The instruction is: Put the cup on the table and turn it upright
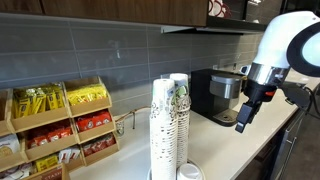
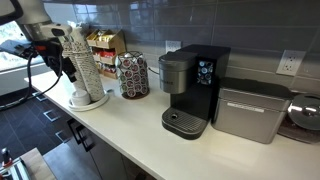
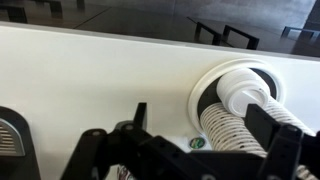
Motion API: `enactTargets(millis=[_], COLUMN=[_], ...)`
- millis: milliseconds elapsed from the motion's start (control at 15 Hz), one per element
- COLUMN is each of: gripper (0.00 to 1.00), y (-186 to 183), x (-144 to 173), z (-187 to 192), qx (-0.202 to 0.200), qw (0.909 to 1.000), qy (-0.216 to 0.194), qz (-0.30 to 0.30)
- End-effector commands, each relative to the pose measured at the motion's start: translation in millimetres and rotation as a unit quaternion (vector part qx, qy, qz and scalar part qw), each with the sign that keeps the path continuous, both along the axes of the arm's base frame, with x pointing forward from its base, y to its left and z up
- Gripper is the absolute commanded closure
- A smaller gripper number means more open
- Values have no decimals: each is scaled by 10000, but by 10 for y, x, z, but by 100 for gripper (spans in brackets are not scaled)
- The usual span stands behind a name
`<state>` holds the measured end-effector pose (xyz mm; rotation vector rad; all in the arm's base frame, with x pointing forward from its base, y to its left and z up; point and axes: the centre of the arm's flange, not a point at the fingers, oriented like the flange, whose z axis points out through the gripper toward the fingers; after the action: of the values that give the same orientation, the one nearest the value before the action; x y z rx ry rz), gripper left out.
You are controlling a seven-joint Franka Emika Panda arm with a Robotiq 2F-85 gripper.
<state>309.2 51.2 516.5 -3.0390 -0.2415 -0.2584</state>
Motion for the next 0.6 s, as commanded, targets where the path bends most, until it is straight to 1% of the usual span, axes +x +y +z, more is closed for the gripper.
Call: enactTargets(millis=[0, 200, 533], gripper=[0, 0, 0], y=[278, 542, 932], x=[131, 179, 275], z=[403, 751, 1153], qx=[-179, -199, 22], qw=[9978, 9927, 9797], qy=[-412, -706, -1152], qz=[487, 955, 1642])
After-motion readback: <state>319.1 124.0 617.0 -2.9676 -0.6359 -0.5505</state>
